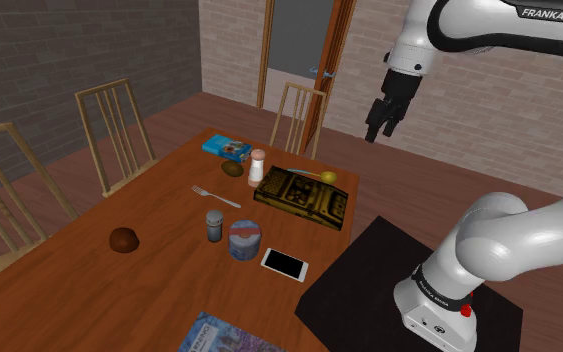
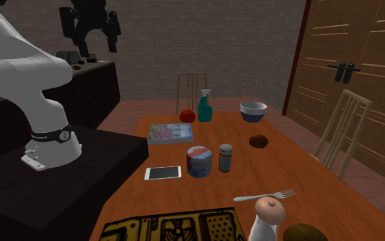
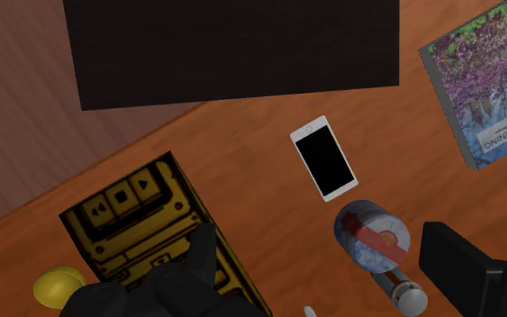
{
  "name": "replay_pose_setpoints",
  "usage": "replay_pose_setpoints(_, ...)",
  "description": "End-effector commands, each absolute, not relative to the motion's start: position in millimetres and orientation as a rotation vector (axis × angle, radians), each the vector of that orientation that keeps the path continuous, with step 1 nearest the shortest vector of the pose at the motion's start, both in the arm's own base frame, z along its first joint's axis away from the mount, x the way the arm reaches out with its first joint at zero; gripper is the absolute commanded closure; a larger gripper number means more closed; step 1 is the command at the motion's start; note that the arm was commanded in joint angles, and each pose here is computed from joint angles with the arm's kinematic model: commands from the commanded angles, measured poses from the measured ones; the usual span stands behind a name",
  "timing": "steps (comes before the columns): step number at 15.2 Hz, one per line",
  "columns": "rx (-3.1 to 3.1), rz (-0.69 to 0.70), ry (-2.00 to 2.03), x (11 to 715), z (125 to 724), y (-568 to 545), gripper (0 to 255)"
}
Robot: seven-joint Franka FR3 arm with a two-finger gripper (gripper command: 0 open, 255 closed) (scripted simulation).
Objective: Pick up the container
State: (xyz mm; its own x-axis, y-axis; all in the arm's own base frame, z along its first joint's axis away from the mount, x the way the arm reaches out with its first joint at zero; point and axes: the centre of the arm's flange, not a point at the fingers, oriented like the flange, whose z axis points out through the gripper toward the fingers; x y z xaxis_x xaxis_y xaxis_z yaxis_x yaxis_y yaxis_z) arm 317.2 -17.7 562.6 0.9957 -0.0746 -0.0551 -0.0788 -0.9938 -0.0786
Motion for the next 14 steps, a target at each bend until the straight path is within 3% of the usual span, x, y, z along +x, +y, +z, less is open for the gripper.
replay_pose_setpoints(1,-3.057,0.080,0.118,317.2,562.6,-17.7,0)
replay_pose_setpoints(14,-3.113,0.037,0.127,402.5,449.2,83.0,0)
